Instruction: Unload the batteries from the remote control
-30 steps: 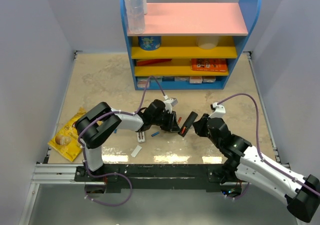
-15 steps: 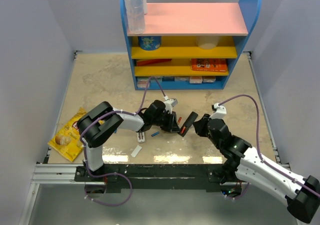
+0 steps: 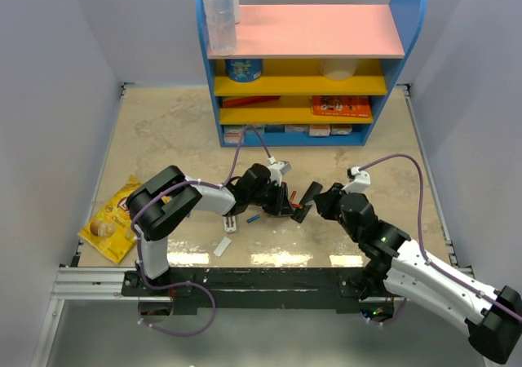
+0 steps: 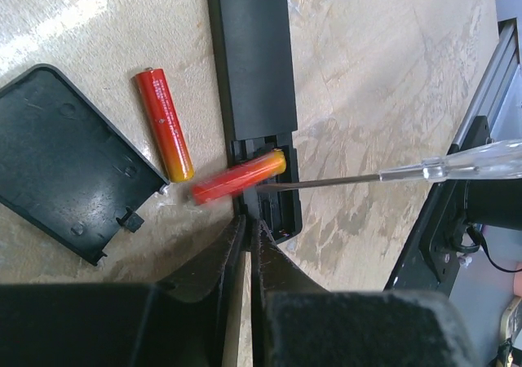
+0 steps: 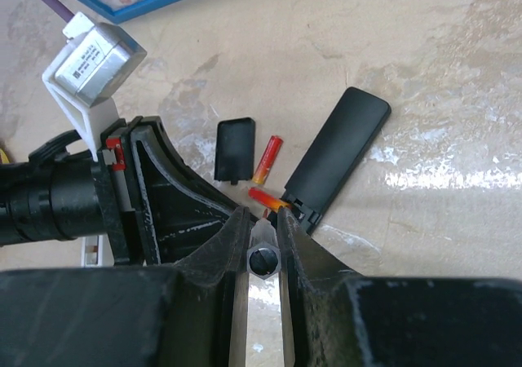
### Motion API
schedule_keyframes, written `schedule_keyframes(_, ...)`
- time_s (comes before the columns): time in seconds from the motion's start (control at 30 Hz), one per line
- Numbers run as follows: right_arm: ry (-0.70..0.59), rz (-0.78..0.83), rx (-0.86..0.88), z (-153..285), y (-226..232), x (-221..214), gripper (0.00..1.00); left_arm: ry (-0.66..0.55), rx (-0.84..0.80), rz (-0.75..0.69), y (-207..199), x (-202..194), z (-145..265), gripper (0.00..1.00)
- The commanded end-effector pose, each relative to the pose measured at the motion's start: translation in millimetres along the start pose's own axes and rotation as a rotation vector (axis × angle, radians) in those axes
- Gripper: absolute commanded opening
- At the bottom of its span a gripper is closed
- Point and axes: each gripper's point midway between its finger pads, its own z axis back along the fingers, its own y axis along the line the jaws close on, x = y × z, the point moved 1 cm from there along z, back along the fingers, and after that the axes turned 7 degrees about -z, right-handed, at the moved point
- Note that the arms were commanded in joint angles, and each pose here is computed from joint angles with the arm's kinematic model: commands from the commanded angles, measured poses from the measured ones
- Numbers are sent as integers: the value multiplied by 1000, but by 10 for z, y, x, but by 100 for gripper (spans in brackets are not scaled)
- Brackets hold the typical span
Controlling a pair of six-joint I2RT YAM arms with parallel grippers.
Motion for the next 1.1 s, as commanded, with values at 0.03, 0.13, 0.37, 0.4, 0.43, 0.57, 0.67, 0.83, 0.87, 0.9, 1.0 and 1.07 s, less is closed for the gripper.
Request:
schedule_keyframes(0.03, -103, -37, 3, -25, 99, 240, 0, -9, -17, -9, -44, -3, -27, 11)
schedule_keyframes(0.13, -111, -1, -22, -58, 98, 281, 0, -13, -18, -12, -56, 9, -22, 11)
schedule_keyframes(0.37, -112, 27, -7, -46, 209, 368, 0, -33, -15, -21, -101, 83, 45, 13)
schedule_keyframes(0.4, -109, 30, -8, -38, 216, 376, 0, -38, -20, -23, -125, 113, 54, 13)
schedule_keyframes(0.43, -110, 36, -9, -28, 227, 398, 0, -41, -21, -26, -138, 127, 68, 14)
schedule_keyframes(0.57, -95, 71, -20, 40, 309, 506, 0, -75, -27, -53, -316, 339, 243, 19)
schedule_keyframes(0.67, -74, 81, -52, 112, 337, 581, 0, -144, -1, -94, -462, 620, 468, 22)
schedule_keyframes(0.83, 73, 131, -32, 162, 521, 493, 0, -242, 101, -157, -556, 1011, 836, 32)
schedule_keyframes(0.87, 118, 125, -15, 203, 586, 460, 0, -259, 123, -167, -586, 1066, 964, 34)
schedule_keyframes(0.9, 156, 122, 14, 215, 649, 404, 0, -280, 141, -180, -594, 1112, 1040, 36)
schedule_keyframes(1.0, 247, 95, 90, 287, 785, 267, 0, -353, 194, -200, -602, 1210, 1322, 42)
schedule_keyframes(1.07, 284, 38, 70, 337, 755, 197, 0, -378, 243, -206, -579, 1218, 1512, 48)
